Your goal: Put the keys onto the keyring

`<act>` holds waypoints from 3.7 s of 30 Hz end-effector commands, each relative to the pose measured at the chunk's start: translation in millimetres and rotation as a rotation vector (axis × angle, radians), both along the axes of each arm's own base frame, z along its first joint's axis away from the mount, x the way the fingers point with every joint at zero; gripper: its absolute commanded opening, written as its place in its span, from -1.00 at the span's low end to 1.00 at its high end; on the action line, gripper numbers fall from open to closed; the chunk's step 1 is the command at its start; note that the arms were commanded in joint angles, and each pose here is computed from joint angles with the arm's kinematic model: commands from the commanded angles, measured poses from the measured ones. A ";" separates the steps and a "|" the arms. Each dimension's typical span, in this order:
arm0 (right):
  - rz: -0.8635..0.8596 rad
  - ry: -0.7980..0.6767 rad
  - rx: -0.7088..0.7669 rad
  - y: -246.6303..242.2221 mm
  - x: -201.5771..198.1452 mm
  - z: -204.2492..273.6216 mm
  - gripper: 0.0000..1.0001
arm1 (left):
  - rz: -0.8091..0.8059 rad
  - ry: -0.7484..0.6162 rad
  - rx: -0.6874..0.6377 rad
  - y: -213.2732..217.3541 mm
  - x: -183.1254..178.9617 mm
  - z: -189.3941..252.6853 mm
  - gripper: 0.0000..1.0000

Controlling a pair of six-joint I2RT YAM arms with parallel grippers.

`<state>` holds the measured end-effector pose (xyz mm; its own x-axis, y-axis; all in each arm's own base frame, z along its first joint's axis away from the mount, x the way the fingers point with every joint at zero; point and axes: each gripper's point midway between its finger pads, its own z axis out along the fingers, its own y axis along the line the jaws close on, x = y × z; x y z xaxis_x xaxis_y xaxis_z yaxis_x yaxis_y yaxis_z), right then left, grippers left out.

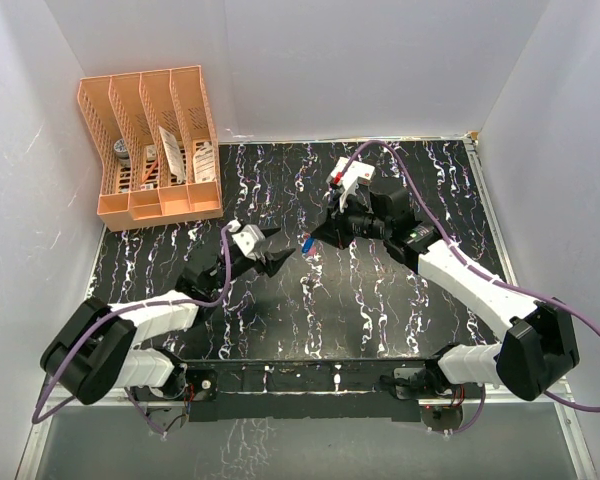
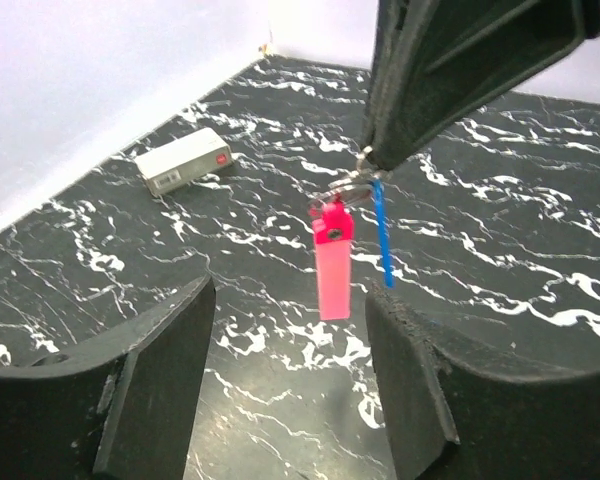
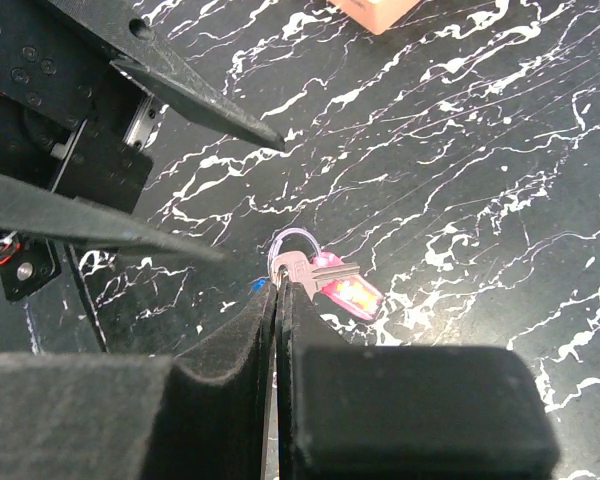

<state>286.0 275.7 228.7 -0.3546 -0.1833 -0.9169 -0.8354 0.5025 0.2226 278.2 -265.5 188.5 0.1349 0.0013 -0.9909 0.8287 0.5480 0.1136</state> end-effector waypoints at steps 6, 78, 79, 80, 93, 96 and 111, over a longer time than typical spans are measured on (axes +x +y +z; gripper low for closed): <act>0.062 -0.068 0.087 5.4 -3.6 36.0 -1.00 | 0.039 -0.252 -0.210 6.6 3.3 53.0 0.00; 0.085 -0.005 0.142 9.0 -2.0 25.2 -1.00 | -0.135 -0.295 -0.318 -25.1 -2.8 85.8 -0.49; 0.086 -0.005 0.142 9.1 -2.0 25.0 -1.00 | -0.141 -0.294 -0.318 -26.1 -3.5 85.8 -0.49; 0.086 -0.006 0.144 9.1 -2.0 25.7 -1.00 | -0.145 -0.292 -0.318 -26.8 -3.5 85.5 -0.51; 0.090 -0.001 0.147 10.2 -1.0 24.4 -1.00 | -0.178 -0.294 -0.320 -32.5 -4.3 88.6 -0.71; 0.091 -0.003 0.148 10.4 -0.8 24.8 -1.00 | -0.184 -0.295 -0.320 -33.3 -4.8 89.0 -0.80; 0.076 0.004 0.176 11.0 -0.2 25.1 -1.00 | -0.148 -0.238 -0.363 -27.3 -2.4 89.8 -1.00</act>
